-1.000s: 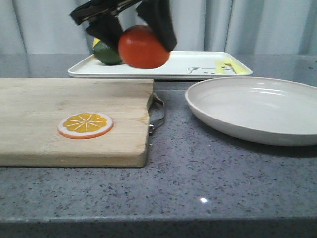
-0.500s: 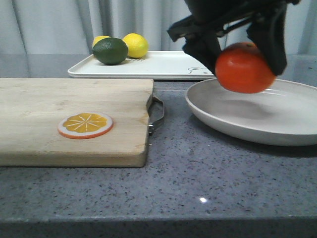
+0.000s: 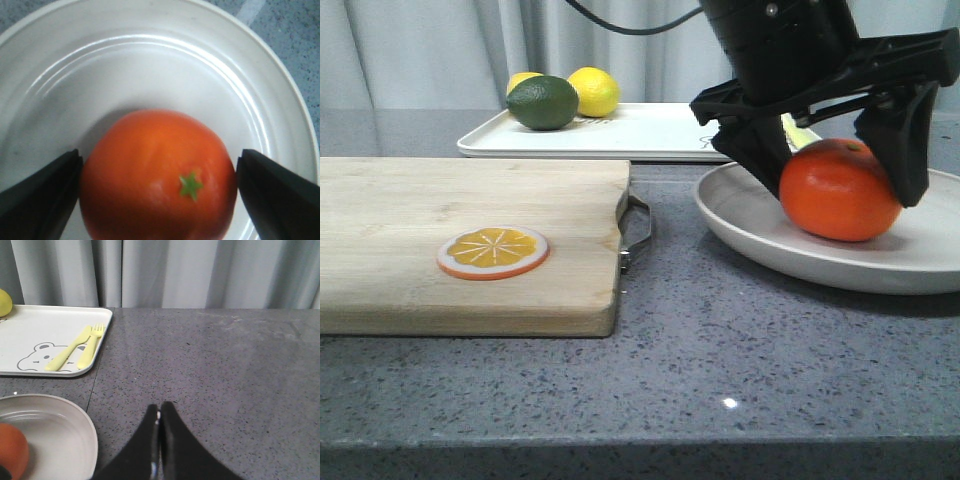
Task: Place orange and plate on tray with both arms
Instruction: 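Lift the orange with the left gripper and carry it over the white plate, then open the left gripper to release the orange on the plate and withdraw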
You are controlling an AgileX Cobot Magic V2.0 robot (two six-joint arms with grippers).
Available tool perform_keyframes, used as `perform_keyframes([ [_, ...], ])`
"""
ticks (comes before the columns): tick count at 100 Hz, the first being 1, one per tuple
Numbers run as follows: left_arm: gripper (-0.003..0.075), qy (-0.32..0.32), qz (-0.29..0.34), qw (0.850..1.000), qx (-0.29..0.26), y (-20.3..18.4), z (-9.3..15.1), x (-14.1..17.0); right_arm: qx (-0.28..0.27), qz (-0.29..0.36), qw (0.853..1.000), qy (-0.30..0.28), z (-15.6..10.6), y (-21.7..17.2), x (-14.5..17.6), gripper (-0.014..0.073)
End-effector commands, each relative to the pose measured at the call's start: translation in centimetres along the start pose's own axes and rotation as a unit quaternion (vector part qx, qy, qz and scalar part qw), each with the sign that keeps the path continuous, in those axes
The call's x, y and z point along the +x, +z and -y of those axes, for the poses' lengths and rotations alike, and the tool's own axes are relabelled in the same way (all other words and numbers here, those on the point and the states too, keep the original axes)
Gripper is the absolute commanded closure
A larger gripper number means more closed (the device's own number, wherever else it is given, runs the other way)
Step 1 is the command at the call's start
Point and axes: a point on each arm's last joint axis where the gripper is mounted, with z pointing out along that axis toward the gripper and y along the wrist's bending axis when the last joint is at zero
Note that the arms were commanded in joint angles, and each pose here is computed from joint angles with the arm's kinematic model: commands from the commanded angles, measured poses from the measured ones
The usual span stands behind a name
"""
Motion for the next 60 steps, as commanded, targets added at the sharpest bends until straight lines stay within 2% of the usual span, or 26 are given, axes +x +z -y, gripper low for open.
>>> perform_keyframes([
  [1,0.0089,0.011,0.068,0.998,0.017,-3.6,1.7,-1.6,-0.005,0.047,0.999,0.001,-0.1,0.0,-1.6,0.0652],
  [24,0.0089,0.013,0.069,0.997,0.018,-4.2,1.7,-1.8,-0.004,0.045,0.999,0.001,-0.1,0.0,-1.6,0.0652],
  [44,0.0097,0.018,0.067,0.997,0.025,-6.7,2.2,-2.8,-0.004,0.039,0.999,0.001,-0.1,0.0,-1.5,0.0652],
  [54,0.0138,0.020,0.069,0.997,0.024,-7.5,2.1,-2.9,-0.004,0.039,0.999,0.001,-0.1,0.0,-1.5,0.0652],
  [60,0.0207,0.019,0.067,0.997,0.023,-7.9,2.0,-2.8,-0.004,0.039,0.999,0.001,-0.1,0.0,-1.5,0.0652],
])
